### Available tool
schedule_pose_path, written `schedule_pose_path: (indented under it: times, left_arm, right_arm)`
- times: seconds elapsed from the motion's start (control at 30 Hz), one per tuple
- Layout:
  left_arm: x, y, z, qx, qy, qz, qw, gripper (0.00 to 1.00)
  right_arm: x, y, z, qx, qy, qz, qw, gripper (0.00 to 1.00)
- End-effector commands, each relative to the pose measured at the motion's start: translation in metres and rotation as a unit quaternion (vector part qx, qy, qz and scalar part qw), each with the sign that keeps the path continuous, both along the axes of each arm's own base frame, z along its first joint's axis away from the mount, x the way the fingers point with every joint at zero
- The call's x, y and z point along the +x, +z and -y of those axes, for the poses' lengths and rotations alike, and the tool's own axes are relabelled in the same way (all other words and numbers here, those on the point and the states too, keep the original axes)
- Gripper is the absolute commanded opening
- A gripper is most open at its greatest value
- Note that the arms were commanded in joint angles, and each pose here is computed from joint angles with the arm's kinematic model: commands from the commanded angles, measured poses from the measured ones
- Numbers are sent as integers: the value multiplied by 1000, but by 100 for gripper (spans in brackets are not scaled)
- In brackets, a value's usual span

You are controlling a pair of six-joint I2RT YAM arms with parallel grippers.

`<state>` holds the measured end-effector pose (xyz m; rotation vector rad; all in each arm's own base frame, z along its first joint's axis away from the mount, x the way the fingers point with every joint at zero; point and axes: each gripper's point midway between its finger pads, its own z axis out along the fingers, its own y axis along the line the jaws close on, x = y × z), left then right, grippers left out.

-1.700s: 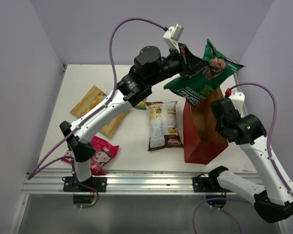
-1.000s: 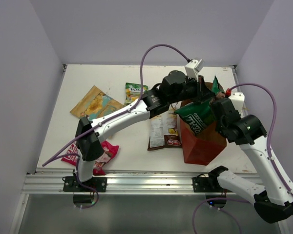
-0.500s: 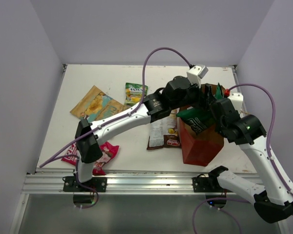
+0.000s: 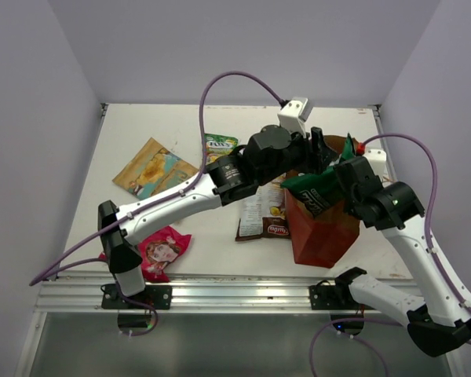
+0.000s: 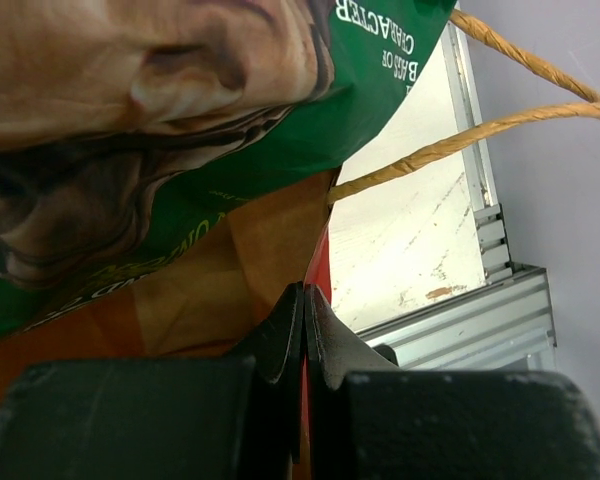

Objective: Place the snacks into the paper bag

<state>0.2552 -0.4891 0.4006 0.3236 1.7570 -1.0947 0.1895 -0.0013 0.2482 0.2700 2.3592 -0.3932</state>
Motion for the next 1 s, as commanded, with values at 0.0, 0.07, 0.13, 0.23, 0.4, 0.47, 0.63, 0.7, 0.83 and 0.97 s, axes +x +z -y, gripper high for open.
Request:
schedule_pose_path:
  times: [0.0, 0.07, 0.13, 0.23, 0.4, 0.47, 0.63, 0.7, 0.83, 0.97]
  left_arm:
    - [12, -23, -18, 42, 63, -9, 997, 61]
    - [20, -20, -44, 57, 107, 7, 993, 64]
    - [24, -21, -53, 59, 116, 21, 991, 68]
    - [25, -23, -54, 61, 98, 17, 993, 70]
    - [16, -45, -32, 62, 52, -10, 997, 70]
    - [13, -45, -26, 52, 42, -9, 998, 70]
    - [-1, -48, -18, 47, 8, -7, 999, 72]
    - [-9, -53, -15, 51, -5, -8, 999, 73]
    - [-21, -57, -6, 39, -41, -7, 998, 74]
    - [-30, -69, 5, 52, -64, -17, 996, 72]
  right_arm:
    - [-8, -6, 1, -3, 8, -24, 1000, 0]
    - [-9, -5, 1, -2, 7, -22, 1000, 0]
    - [-9, -5, 2, -4, 7, -22, 1000, 0]
    - [-7, -5, 2, -7, 8, -23, 1000, 0]
    - [-7, -5, 1, -5, 7, -24, 1000, 0]
    - [-8, -5, 2, -6, 7, -23, 1000, 0]
    - [-9, -8, 2, -7, 8, -28, 1000, 0]
    - [-9, -8, 2, -7, 7, -27, 1000, 0]
    - [-8, -10, 0, -4, 8, -29, 1000, 0]
    - [-9, -9, 1, -5, 8, -29, 1000, 0]
